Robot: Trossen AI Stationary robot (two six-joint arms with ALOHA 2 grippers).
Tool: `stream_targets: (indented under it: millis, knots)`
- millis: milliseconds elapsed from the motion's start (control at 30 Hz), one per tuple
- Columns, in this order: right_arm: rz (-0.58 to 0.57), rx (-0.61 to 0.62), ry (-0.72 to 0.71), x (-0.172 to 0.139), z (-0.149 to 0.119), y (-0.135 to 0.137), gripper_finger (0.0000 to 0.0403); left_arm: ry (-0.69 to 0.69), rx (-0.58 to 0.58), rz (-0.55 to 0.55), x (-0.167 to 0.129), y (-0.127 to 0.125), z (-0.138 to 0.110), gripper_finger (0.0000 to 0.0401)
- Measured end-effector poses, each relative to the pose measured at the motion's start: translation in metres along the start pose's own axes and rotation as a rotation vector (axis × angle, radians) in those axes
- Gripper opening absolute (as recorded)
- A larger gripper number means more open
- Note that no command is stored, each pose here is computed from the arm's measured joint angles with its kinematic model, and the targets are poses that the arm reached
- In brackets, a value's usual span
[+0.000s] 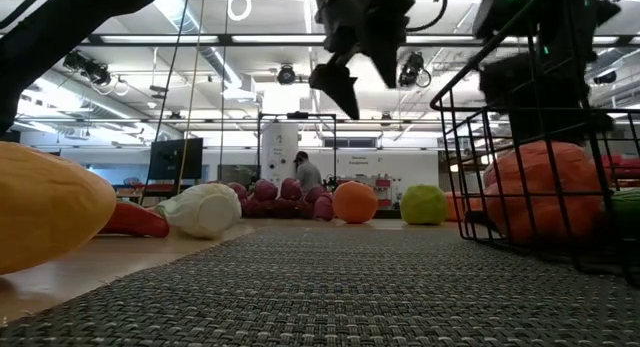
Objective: Build produce basket
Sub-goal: Put the lemon into the wire basket
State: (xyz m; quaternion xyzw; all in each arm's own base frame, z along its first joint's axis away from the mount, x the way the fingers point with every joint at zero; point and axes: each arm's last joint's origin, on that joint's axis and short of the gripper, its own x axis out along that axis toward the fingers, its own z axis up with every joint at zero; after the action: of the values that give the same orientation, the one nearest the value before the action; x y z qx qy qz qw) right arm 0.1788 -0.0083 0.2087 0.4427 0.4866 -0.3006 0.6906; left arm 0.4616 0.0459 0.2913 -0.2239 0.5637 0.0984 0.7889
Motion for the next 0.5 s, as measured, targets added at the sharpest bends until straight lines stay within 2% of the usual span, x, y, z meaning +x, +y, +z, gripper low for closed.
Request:
stream_targets:
  millis: [100, 267, 333, 500]
  knots:
    - [0.061, -0.027, -0.082, -0.025, 0.005, 0.009, 0.0218, -0.111, -0.045, -0.046, -0.019, -0.007, 0.004, 0.0396]
    - [0.088, -0.077, -0.132, -0.063, 0.008, 0.017, 0.0218, -0.295, -0.114, -0.086, -0.071, -0.015, 0.001, 0.0396]
    - [0.113, -0.101, -0.125, -0.075, 0.007, 0.021, 0.0218, -0.349, -0.112, -0.072, -0.090, -0.018, -0.005, 0.0396]
    - [0.278, -0.140, -0.013, -0.103, -0.006, 0.036, 0.0218, -0.483, -0.093, -0.061, -0.138, -0.024, -0.022, 0.0396]
